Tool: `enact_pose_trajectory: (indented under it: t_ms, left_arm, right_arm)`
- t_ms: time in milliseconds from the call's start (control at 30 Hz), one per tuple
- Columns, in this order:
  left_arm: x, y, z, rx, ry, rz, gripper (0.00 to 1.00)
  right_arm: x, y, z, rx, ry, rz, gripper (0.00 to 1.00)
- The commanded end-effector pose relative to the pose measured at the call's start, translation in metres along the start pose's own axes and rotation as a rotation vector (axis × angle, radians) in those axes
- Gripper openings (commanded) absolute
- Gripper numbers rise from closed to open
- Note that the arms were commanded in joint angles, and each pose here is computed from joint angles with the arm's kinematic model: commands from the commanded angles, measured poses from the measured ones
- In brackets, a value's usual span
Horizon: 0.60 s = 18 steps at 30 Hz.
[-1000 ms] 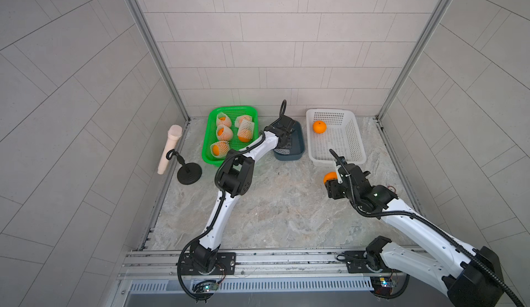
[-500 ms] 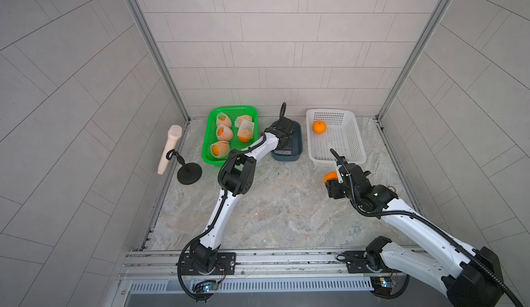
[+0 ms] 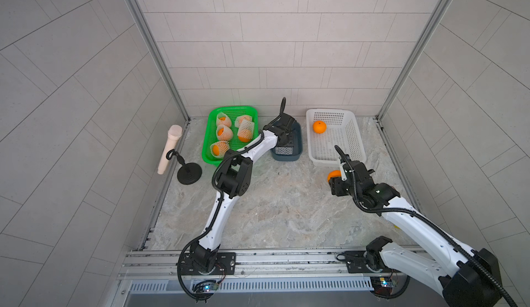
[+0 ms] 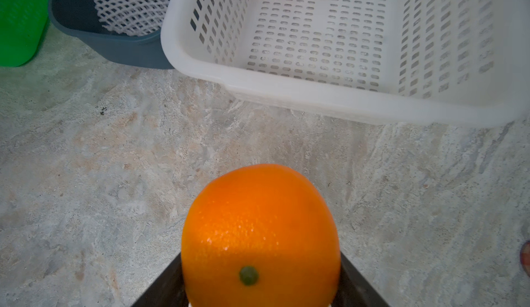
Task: Remove foam nets from oranges
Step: Place the orange in the basket.
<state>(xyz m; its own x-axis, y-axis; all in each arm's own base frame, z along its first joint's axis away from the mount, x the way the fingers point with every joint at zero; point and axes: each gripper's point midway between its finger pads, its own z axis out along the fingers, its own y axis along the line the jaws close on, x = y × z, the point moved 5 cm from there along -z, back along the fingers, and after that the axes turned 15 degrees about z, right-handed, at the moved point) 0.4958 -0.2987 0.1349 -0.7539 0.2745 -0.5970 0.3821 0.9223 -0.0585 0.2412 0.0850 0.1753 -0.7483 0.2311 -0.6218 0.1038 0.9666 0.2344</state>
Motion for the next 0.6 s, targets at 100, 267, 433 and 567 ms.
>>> enact_pose_trajectory:
  t_ms: [100, 267, 433, 567]
  left_arm:
    - [-0.022, -0.004, -0.050, -0.008, -0.095, 0.020, 0.55]
    - [-0.023, -0.007, -0.074, -0.009, -0.127, 0.022, 0.55]
    - [-0.007, -0.017, -0.100, -0.015, -0.166, 0.031, 0.55]
    - [0.016, -0.023, -0.116, -0.026, -0.179, 0.035, 0.55]
  right_arm:
    - [-0.022, 0.001, -0.008, -0.002, -0.032, 0.004, 0.70]
    - [-0.050, -0.002, -0.016, 0.014, -0.069, 0.018, 0.70]
    - [-0.083, -0.006, -0.016, 0.045, -0.094, 0.032, 0.70]
    - [-0.107, -0.005, -0.009, 0.061, -0.108, 0.041, 0.70]
